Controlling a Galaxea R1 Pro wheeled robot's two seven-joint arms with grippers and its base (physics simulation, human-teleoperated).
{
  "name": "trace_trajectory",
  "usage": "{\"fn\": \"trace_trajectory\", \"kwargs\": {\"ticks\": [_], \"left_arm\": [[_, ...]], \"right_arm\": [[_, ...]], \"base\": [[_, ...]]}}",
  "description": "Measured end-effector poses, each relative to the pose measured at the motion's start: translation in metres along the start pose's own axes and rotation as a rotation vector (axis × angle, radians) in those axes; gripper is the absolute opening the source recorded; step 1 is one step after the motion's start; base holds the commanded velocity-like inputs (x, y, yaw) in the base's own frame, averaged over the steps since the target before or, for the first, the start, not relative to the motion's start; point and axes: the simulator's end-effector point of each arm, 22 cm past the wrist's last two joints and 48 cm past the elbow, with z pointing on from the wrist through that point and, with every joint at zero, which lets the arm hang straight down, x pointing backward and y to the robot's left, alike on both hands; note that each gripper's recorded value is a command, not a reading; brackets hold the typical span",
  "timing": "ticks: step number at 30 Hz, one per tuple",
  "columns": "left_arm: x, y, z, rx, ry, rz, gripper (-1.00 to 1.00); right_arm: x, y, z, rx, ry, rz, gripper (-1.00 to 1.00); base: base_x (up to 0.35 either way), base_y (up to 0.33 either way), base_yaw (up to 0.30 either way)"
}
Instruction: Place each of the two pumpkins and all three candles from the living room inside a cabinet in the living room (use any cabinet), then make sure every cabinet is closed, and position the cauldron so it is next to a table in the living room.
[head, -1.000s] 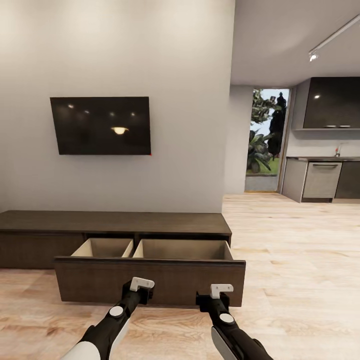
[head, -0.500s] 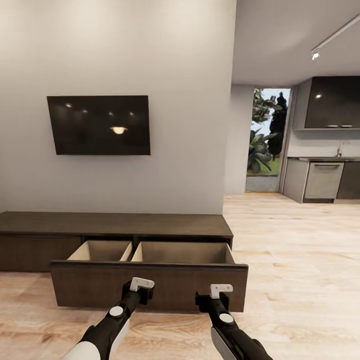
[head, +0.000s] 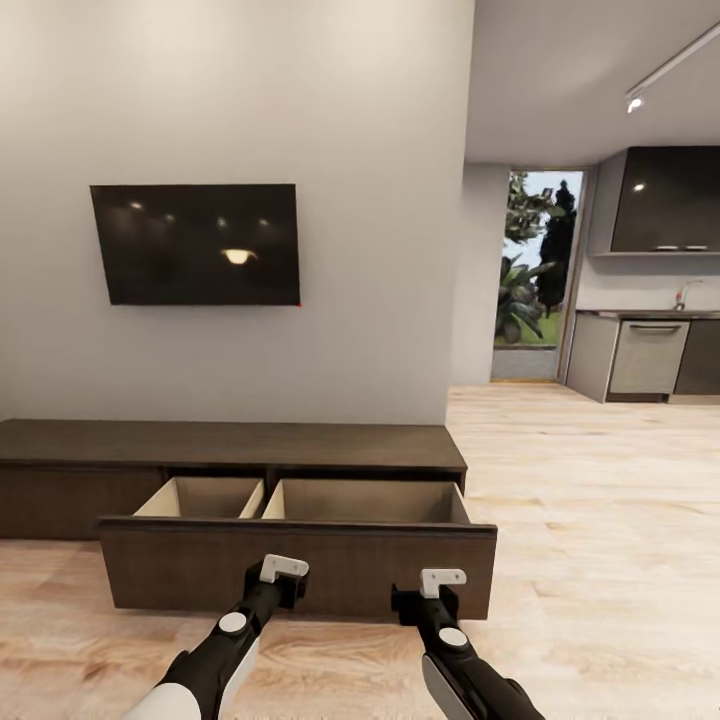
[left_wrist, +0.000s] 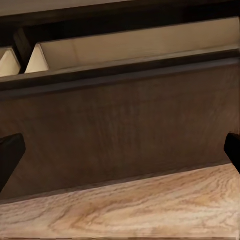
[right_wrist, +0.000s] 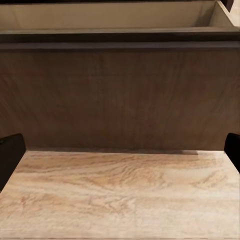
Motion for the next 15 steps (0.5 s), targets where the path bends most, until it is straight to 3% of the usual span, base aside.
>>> {"fn": "trace_trajectory", "kwargs": {"ticks": [15], "left_arm": [[0.036, -0.004, 0.009, 0.009, 0.060, -0.007, 1.00]], "right_arm": [[0.023, 0.002, 0.011, -0.005, 0.036, 0.011, 1.00]], "base": [[0.000, 0.000, 0.000]]}}
